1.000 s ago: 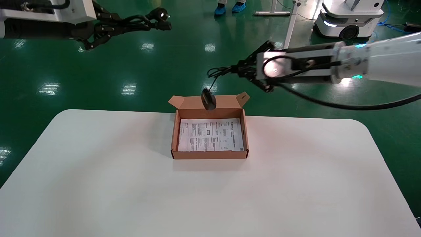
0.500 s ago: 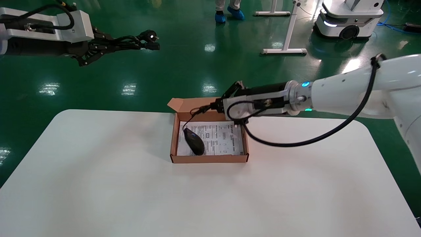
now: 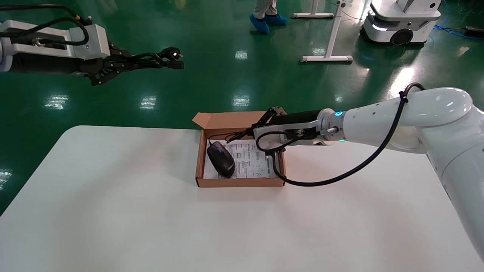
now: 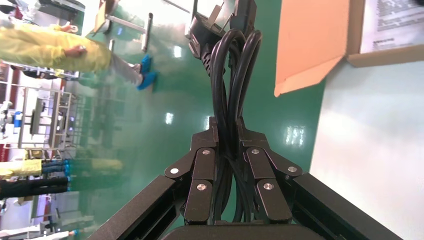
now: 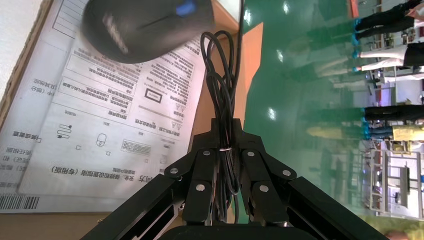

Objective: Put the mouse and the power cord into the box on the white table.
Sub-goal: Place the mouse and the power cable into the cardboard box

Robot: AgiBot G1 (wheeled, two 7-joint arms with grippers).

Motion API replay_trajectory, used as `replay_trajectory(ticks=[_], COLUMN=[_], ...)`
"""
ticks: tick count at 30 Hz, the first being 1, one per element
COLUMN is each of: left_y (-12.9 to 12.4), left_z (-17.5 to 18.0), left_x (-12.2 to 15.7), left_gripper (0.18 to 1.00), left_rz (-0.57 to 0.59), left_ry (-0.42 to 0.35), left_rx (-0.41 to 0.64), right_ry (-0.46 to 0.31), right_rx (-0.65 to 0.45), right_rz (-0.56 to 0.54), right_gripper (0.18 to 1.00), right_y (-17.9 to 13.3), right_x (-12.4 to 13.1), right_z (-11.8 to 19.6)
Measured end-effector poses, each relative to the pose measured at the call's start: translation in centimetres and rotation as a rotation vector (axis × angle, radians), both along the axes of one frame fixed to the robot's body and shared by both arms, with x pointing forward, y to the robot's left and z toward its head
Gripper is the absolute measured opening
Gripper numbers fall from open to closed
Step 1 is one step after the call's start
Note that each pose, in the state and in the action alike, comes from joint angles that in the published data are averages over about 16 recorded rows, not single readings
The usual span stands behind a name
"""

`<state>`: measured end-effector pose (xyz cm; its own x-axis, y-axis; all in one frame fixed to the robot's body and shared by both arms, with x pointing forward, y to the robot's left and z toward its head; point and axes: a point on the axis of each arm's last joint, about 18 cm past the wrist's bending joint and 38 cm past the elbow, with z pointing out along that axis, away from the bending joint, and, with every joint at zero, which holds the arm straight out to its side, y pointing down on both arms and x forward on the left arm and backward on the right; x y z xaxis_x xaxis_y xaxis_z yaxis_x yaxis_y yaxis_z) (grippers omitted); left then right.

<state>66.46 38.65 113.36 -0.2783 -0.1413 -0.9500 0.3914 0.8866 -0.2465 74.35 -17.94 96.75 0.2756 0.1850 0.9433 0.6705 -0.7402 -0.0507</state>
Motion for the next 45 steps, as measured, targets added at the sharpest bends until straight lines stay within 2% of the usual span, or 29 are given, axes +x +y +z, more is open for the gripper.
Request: replay_trajectory(ticks=[6,16,20,25,30,34,38,45], left_y=[0.1,-1.6,-3.5,-6.8,-10.6,-13.3,-15.5,-18.2], left_z=[-0.4,-2.3,-4.1,-6.6,-8.8,-10.1,-11.0,-12.4], left_x=[0.0,0.3,0.9,2.2,4.2,5.7,6.8,7.5], left_gripper=[0.239,0.239,0.239,0.239,0.239,0.239,0.239,0.239], left_rz=[-0.001,-0.058,-0.111,-0.178,-0.209,-0.215,-0.216,-0.245], left_ry=[0.014,0.068,0.103,0.135,0.13,0.11,0.088,0.077], left_rx=[0.009,0.084,0.135,0.199,0.232,0.245,0.252,0.259], right_ry=[-0.007,-0.006,-0.001,0.006,0.01,0.01,0.003,-0.007], right_rx=[0.003,0.006,0.015,0.034,0.061,0.082,0.098,0.122], right_rz=[-0.015,-0.046,-0.091,-0.168,-0.253,-0.298,-0.33,-0.368], right_gripper=[0.245,0.352,0.419,0.521,0.635,0.739,0.813,0.923], right_y=[0.1,-0.7,-3.1,-8.0,-13.6,-16.9,-19.0,-20.8], right_x=[0.2,0.4,0.5,0.1,-0.9,-1.9,-2.5,-2.8], right_z=[0.0,0.3,1.0,2.3,3.7,4.4,4.8,4.7])
